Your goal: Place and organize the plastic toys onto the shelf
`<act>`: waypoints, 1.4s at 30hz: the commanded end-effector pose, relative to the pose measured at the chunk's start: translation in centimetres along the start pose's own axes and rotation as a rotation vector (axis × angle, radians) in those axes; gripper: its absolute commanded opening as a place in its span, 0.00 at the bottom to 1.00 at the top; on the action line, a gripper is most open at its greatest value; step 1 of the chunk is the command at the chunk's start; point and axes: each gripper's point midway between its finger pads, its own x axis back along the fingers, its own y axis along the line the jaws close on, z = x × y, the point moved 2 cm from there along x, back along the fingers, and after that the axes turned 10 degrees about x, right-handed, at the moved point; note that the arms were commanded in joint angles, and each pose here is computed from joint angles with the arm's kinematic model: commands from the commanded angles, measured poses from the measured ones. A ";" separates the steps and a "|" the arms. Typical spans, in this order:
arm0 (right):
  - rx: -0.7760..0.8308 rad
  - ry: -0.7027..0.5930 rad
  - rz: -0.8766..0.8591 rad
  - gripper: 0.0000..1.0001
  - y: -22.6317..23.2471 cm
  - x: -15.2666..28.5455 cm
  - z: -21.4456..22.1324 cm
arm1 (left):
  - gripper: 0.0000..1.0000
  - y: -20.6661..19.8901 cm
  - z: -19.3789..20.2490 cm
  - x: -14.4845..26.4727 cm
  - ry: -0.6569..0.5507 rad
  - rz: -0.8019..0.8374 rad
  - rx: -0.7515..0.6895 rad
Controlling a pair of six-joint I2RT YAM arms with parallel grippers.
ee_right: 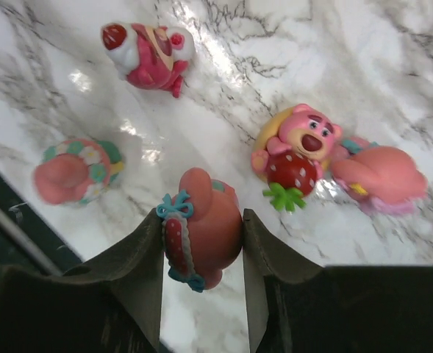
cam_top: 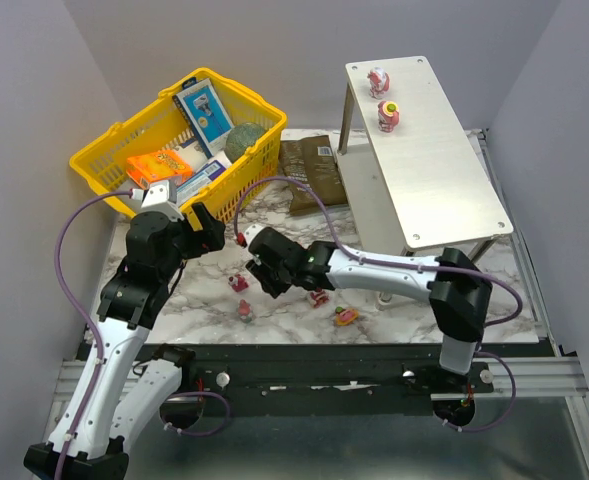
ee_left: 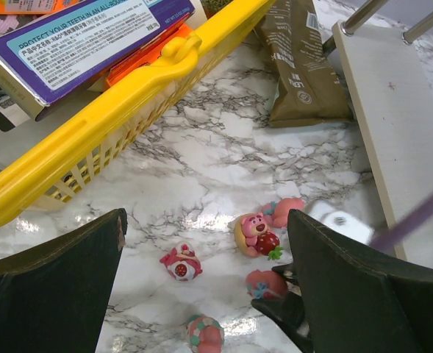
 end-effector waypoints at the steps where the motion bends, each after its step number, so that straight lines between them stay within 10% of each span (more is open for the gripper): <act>1: -0.083 -0.176 0.031 0.01 -1.8 9.2 -7.1 | 0.99 -0.6 -0.1 -0.1 -0.001 0.027 0.000; 11: -0.269 -0.199 0.258 0.01 -9.3 23.4 -10.4 | 0.99 -0.7 0.1 -0.2 0.005 0.036 0.003; 23: -0.522 -0.205 0.641 0.07 -19.7 35.0 -3.1 | 0.99 -1.0 0.4 -0.9 0.026 0.049 0.006; 42: -0.520 -0.142 0.706 0.09 -25.1 35.4 -2.2 | 0.99 -0.9 0.6 -1.8 0.041 0.044 0.002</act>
